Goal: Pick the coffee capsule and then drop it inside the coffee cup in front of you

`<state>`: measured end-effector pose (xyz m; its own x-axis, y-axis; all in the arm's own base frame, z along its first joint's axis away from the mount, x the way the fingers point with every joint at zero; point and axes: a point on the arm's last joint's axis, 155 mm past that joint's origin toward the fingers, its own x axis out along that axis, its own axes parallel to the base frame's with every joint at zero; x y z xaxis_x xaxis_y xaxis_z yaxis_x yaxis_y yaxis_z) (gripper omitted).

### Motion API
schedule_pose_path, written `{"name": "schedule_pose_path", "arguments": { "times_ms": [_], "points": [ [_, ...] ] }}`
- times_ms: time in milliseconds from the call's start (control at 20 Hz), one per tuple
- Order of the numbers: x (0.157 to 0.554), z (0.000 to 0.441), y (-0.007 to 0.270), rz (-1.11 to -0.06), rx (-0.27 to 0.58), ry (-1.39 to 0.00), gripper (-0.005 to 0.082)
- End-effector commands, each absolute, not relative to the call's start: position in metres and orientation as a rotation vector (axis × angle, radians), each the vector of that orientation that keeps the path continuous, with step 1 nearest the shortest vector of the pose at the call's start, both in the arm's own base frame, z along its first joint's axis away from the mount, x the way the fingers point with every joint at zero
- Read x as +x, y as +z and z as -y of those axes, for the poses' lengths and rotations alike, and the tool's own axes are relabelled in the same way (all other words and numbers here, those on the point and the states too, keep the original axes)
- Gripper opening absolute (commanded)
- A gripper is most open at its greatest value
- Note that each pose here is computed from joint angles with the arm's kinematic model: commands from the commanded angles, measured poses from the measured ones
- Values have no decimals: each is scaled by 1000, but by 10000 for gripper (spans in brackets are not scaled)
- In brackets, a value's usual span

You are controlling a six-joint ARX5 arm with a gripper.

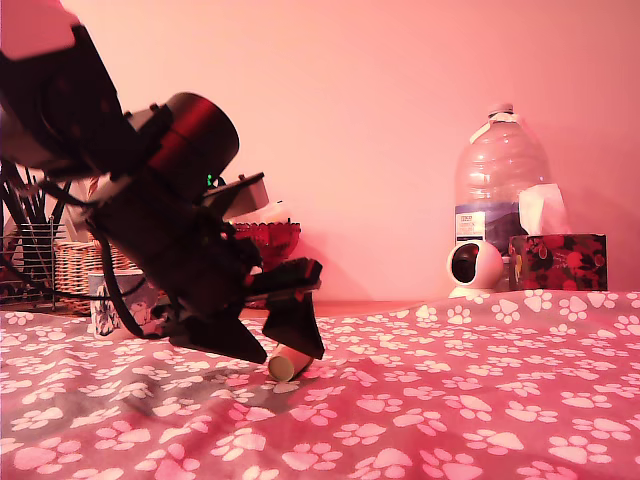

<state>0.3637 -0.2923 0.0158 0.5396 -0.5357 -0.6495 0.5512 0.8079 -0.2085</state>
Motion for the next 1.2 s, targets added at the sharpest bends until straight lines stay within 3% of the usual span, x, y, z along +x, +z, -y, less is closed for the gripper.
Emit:
{"name": "schedule_pose_path", "arguments": {
  "times_ms": [0,500,750,900,1050,1150],
  "points": [
    [366,293,9,-766,18,-644,624],
    [369,296,10,-748,12,-649,622],
    [357,289,-5,-830,23,-636,605],
    [358,289,-4,-823,24,-638,474],
    [358,289,-4,-825,25,-638,279],
    [358,290,-4,-823,24,-639,238]
  ]
}}
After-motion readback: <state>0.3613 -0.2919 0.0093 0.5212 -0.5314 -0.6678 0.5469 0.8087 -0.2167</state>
